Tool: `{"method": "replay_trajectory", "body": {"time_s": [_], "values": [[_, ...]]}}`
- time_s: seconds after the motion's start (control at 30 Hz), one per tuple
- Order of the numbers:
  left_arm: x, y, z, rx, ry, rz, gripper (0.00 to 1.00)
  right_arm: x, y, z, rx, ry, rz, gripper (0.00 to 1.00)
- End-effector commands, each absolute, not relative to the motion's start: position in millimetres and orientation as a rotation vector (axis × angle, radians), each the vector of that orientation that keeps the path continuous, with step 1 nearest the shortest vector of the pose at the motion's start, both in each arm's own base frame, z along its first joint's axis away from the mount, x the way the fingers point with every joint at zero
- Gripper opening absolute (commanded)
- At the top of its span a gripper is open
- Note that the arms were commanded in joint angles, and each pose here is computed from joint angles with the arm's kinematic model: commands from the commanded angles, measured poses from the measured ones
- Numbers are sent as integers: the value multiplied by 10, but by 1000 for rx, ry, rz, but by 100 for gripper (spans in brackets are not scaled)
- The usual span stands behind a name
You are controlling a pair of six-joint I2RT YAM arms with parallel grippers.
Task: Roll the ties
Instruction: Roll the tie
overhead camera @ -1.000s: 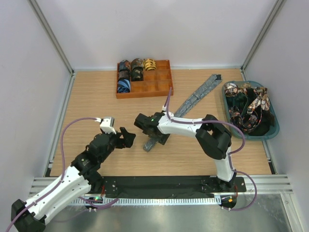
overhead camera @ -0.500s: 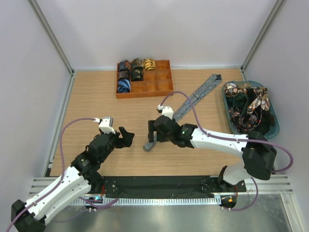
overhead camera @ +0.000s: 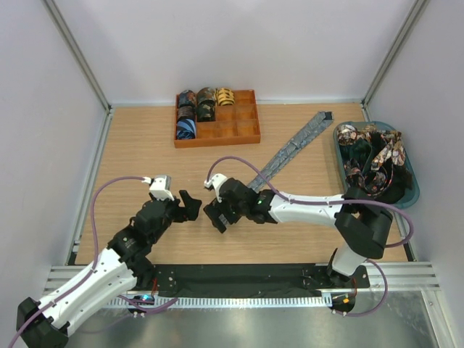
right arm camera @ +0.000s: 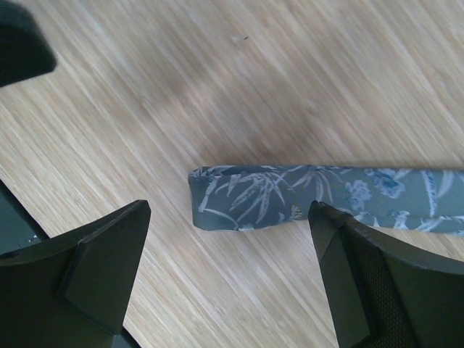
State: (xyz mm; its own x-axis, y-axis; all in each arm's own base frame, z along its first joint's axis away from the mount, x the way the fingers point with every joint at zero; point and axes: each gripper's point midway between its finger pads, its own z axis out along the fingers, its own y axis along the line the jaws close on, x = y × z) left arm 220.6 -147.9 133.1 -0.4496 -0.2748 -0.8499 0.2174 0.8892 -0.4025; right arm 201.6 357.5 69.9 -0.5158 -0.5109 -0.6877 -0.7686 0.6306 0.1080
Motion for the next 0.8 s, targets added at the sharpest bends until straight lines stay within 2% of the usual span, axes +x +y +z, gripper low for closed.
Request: {"method": "replay_trajectory", "body": {"time_s": [0.0, 0.5, 0.63, 0.67, 0.77], "values": [[2262, -1431, 1373, -52, 1930, -529, 83, 1997, 3860, 857, -1084, 2099, 593, 98], [2266, -1433, 1371, -49, 1930, -527, 83, 1949, 3861, 445, -1059, 2118, 433, 82], [2263, -1438, 1368, -48, 1932, -530, 83, 1937, 3864, 365, -1018, 2116, 419, 73], [2265, -1436, 1368, -48, 1933, -528, 83, 1940, 3867, 358, -1004, 2118, 415, 65], [2266, -1440, 1359, -45, 1936, -527, 83, 1943, 3861, 341, -962, 2117, 408, 51]]}}
